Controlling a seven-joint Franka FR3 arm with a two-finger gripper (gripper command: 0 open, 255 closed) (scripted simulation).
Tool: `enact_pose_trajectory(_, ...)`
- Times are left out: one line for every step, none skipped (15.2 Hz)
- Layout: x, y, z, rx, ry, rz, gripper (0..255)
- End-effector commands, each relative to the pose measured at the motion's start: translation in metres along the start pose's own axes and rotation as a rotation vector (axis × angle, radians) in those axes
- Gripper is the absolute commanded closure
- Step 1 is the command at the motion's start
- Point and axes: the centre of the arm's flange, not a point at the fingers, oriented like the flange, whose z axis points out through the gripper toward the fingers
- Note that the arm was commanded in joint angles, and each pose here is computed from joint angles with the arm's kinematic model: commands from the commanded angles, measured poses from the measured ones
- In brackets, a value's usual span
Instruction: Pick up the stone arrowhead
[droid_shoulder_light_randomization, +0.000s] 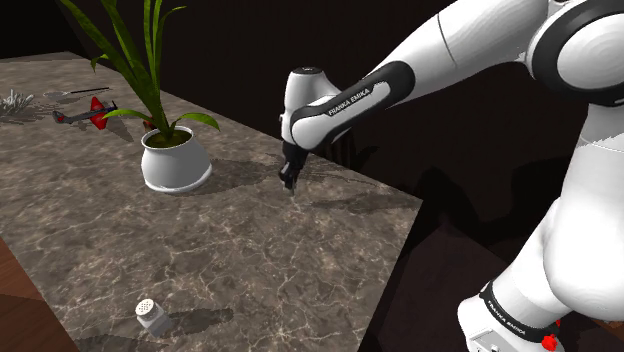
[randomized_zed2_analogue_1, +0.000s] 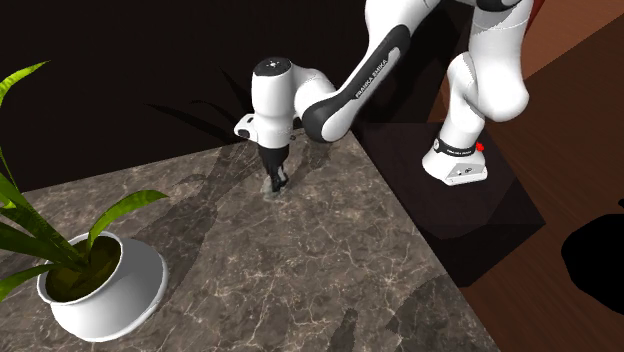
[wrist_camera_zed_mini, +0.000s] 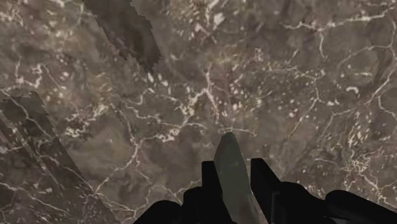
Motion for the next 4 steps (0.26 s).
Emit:
enact_pose_trajectory(0.0005, 0.0003, -0.0111, 0.0, 0.0, 0.0, 255)
enact_pose_trajectory(0.001, 0.0003, -0.0163, 0.0, 0.0, 0.0, 255)
enact_pose_trajectory(0.0011, 0.0003, -0.0171, 0.0, 0.0, 0.0, 255)
enact_pose_trajectory(0.0011, 0.0003, -0.0171, 0.0, 0.0, 0.0, 255)
